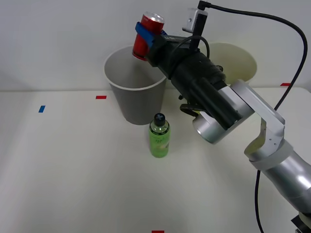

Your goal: Put cans in the gray bin, plastic bottles in the light green bin

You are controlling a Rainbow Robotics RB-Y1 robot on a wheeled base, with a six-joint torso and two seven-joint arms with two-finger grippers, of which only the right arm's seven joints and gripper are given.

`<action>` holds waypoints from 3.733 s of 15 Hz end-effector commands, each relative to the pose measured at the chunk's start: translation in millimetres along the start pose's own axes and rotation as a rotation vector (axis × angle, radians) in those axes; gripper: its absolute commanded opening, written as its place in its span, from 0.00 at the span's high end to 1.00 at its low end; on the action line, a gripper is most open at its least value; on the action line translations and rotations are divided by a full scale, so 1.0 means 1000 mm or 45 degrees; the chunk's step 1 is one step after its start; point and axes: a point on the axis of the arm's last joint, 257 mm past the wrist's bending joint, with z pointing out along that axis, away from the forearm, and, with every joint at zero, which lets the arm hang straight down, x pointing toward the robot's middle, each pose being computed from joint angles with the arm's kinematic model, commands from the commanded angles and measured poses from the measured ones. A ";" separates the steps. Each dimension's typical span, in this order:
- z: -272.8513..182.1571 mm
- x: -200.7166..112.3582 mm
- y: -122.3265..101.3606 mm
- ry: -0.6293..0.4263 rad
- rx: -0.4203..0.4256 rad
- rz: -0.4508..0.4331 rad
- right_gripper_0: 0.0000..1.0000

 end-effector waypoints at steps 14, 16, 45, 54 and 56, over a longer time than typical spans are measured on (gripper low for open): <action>0.029 0.024 -0.004 0.086 -0.092 -0.161 1.00; 0.029 0.025 -0.002 0.086 -0.104 -0.164 1.00; -0.081 -0.042 -0.056 -0.090 0.012 -0.117 0.41; -0.223 -0.064 -0.118 -0.124 0.222 -0.208 0.41; -0.245 -0.064 -0.127 -0.112 0.282 -0.228 0.42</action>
